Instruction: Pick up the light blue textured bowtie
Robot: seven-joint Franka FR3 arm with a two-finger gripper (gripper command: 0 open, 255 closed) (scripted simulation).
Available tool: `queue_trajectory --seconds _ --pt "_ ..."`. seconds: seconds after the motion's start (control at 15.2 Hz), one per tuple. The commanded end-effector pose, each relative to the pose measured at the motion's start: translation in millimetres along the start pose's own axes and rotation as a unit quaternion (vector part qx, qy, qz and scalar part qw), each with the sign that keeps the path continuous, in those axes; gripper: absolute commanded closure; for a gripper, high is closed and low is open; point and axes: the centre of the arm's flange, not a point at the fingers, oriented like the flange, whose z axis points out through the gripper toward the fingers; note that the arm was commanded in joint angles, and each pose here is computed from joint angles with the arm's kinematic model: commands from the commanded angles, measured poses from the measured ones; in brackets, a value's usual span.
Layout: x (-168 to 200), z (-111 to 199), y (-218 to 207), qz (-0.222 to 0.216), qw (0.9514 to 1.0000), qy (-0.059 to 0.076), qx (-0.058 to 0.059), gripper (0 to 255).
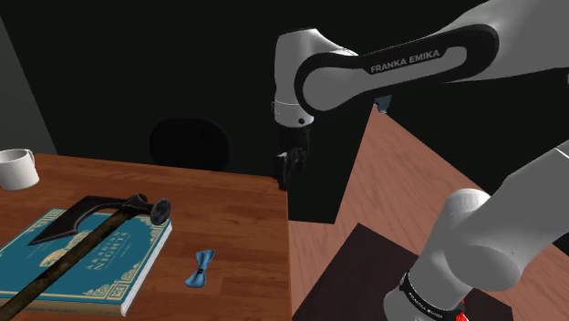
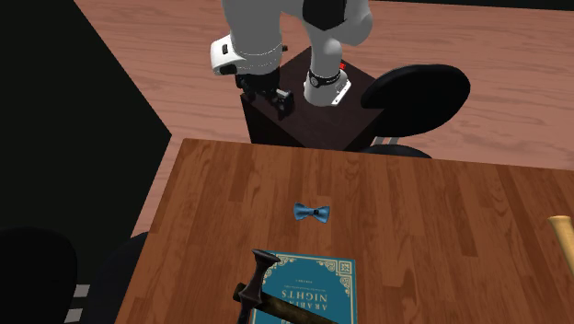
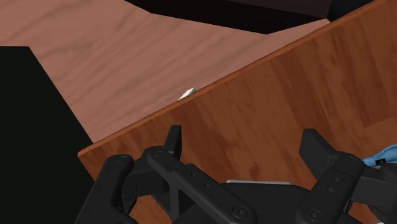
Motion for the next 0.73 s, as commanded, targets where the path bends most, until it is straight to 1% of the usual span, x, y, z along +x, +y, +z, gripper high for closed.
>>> queue_trajectory --seconds 0.0,0.66 --pt "16.6 9.8 -17.5 0.002 1.0 -0.006 0.004 0" --pt "96.2 68.3 -108.3 0.008 0.9991 -0.038 0.02 0"
